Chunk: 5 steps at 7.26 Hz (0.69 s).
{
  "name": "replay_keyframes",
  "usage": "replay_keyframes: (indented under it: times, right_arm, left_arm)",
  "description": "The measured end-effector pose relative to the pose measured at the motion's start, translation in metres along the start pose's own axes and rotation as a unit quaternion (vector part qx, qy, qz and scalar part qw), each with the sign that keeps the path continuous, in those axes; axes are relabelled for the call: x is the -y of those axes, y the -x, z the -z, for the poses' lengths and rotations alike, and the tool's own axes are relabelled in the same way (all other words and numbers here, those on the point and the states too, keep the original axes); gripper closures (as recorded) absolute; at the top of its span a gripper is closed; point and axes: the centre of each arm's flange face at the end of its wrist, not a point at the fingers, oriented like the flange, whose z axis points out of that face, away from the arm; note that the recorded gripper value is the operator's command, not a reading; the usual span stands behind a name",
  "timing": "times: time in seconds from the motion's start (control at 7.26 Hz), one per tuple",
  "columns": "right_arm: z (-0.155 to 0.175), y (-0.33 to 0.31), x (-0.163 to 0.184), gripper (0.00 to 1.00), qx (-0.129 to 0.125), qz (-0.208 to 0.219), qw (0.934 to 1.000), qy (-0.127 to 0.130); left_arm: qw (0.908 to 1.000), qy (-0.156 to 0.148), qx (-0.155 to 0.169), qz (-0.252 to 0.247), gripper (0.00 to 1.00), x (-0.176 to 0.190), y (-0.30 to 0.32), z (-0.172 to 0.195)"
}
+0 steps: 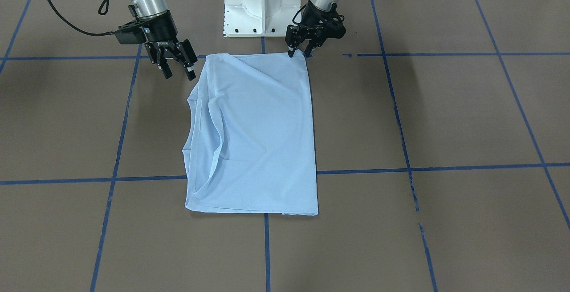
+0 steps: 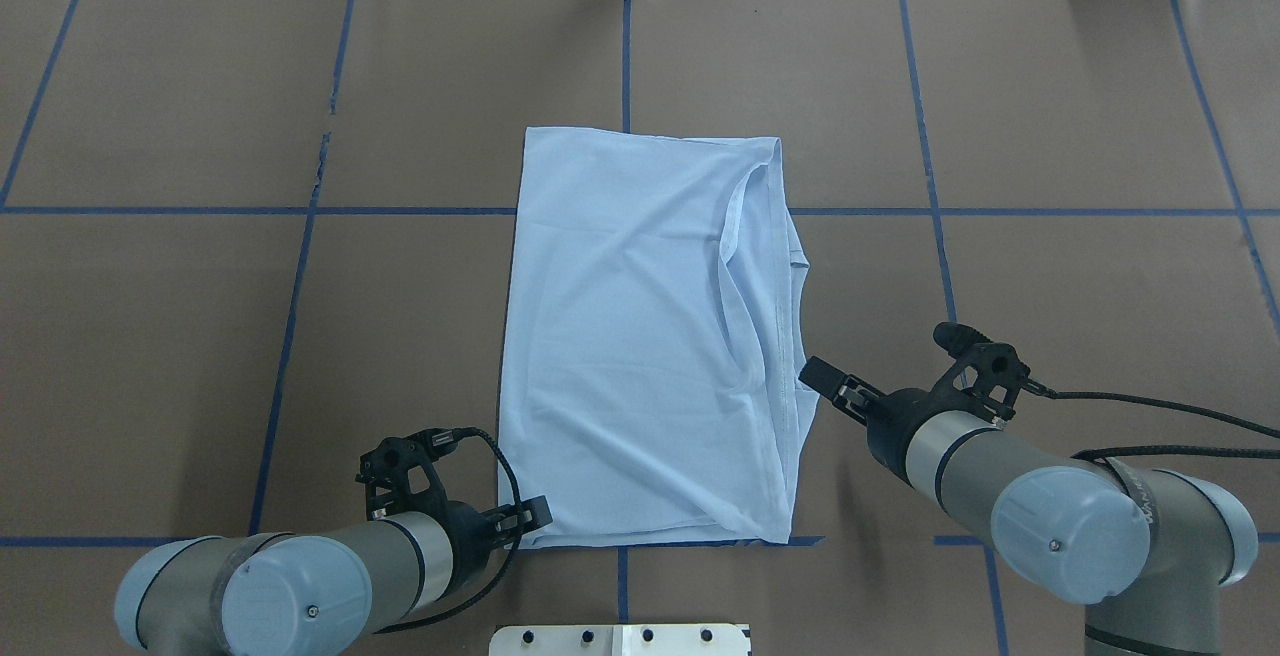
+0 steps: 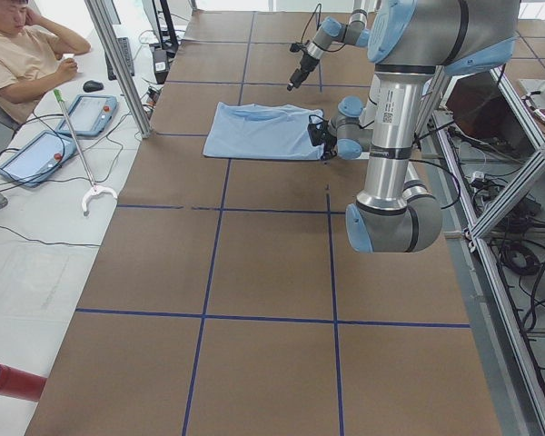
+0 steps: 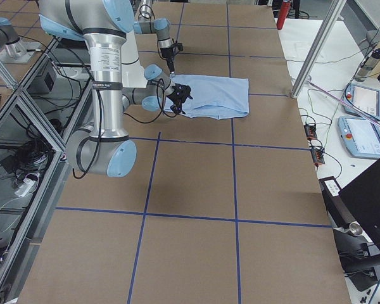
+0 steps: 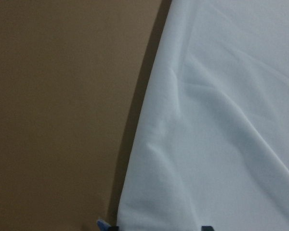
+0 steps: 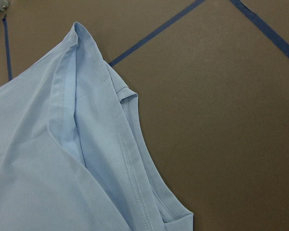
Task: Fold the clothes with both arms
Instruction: 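Grasp the shirt's near corners with both grippers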
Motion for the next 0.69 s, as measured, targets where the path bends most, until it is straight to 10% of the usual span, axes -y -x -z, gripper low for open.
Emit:
replay_keyframes:
  times: [0.69]
  right_arm:
    - [-0.0019,-0.0014,-0.0003,0.00,-0.001,0.000,1.0000,0.000]
  left_arm:
    - [1.0000,-0.001,0.008,-0.002,0.35,-0.0015,0.0013,-0.0098]
